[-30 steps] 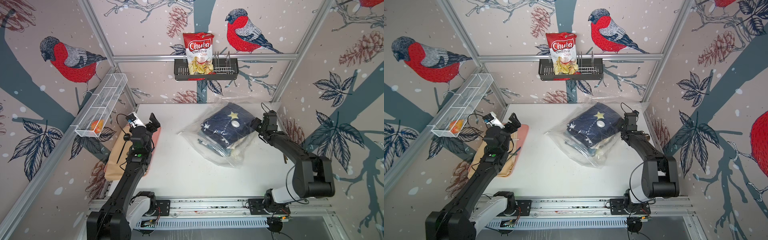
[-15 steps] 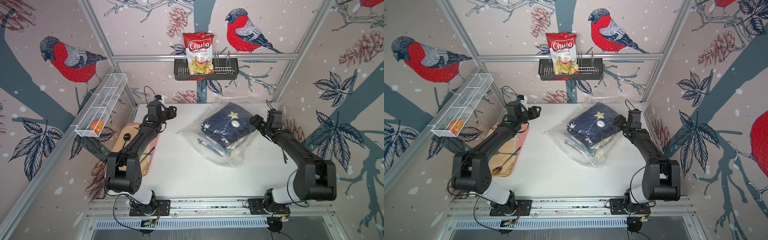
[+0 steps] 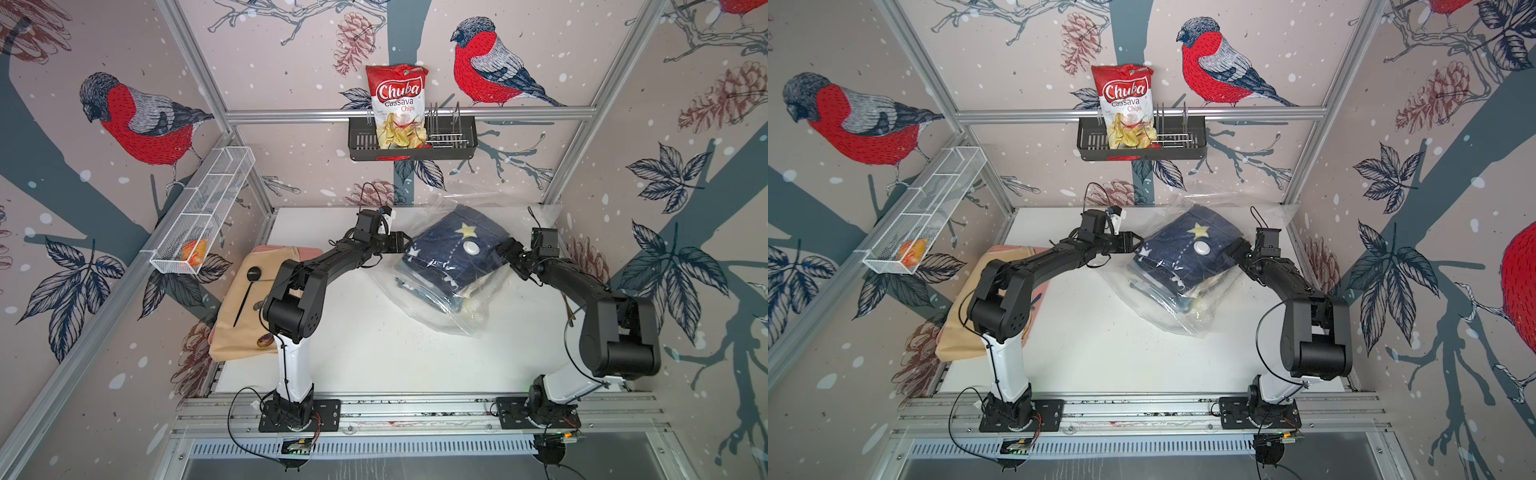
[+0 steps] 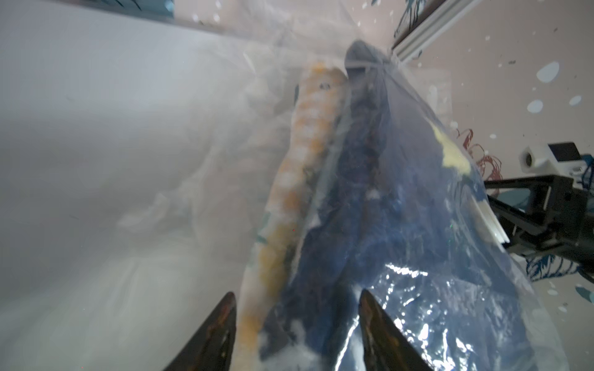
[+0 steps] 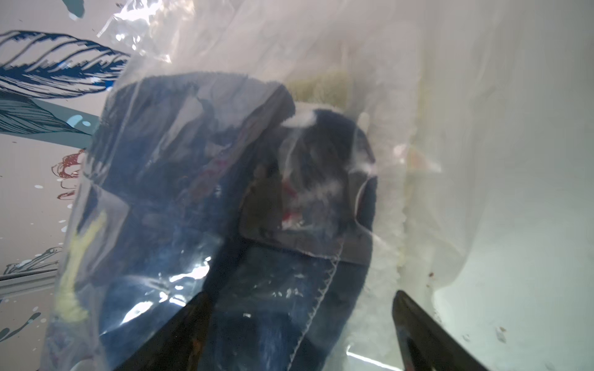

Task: Take the blanket out of the vacuum bag
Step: Adjust the vacuum bag at the center of the board.

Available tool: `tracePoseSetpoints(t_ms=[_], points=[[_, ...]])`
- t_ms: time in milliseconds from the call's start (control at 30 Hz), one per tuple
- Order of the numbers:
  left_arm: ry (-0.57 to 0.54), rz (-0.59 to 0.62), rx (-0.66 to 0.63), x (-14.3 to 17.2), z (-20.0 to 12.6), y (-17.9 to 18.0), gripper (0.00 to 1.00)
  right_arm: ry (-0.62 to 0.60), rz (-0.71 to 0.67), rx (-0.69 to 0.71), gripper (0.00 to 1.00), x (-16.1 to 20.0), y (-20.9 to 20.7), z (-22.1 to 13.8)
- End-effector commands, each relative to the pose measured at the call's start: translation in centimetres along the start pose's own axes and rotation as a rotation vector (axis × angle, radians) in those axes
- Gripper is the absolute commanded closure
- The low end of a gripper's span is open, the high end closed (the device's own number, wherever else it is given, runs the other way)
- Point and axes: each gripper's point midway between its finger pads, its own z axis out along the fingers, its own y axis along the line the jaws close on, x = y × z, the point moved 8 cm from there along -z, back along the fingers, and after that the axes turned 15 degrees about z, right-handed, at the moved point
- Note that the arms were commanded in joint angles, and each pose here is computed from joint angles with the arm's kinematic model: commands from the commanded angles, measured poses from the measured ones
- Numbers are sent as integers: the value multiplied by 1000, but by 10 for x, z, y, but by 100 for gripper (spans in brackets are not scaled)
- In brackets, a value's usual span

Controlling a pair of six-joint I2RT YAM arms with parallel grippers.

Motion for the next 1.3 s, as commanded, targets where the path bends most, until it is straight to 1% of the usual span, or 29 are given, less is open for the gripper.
tracePoseSetpoints(t_ms=[0, 67, 133, 167, 233, 300, 400, 500, 567, 667, 700, 767, 867, 967, 1033, 1167, 1267], points=[[-19, -6, 47, 7, 3, -9, 41, 41, -22, -31, 13, 9, 6, 11], [-17, -27, 72, 16, 4, -12, 40, 68, -43, -23, 13, 17, 7, 20], [21, -39, 83, 28, 5, -14, 40, 86, -61, -18, 13, 26, 10, 25], [44, -42, 75, 35, 3, -14, 43, 95, -70, -19, 14, 30, 11, 27], [66, -44, 55, 51, -4, -17, 44, 114, -91, -24, 13, 40, 14, 31], [48, -57, 37, 62, -18, -21, 44, 130, -103, -30, 14, 49, 19, 36], [43, -87, -16, 82, -37, -27, 45, 172, -155, -51, 14, 66, 39, 48], [47, -112, -49, 101, -56, -40, 47, 235, -216, -81, 14, 93, 62, 61], [43, -116, -98, 115, -73, -51, 47, 278, -243, -108, 14, 114, 77, 70], [-6, -143, -155, 132, -100, -62, 47, 326, -290, -148, 14, 141, 101, 81], [-16, -154, -162, 141, -107, -62, 46, 338, -296, -159, 14, 147, 108, 84], [-55, -158, -191, 147, -123, -63, 44, 358, -297, -181, 14, 155, 121, 93], [-86, -136, -277, 150, -137, -58, 41, 395, -272, -209, 14, 162, 135, 108], [-121, -114, -346, 144, -145, -51, 39, 395, -259, -220, 14, 162, 143, 112], [-131, -122, -359, 140, -146, -45, 38, 352, -250, -225, 13, 154, 143, 106], [-113, -160, -356, 134, -142, -37, 39, 338, -232, -255, 13, 132, 145, 91], [-112, -173, -357, 131, -141, -37, 39, 318, -252, -269, 12, 123, 142, 68]])
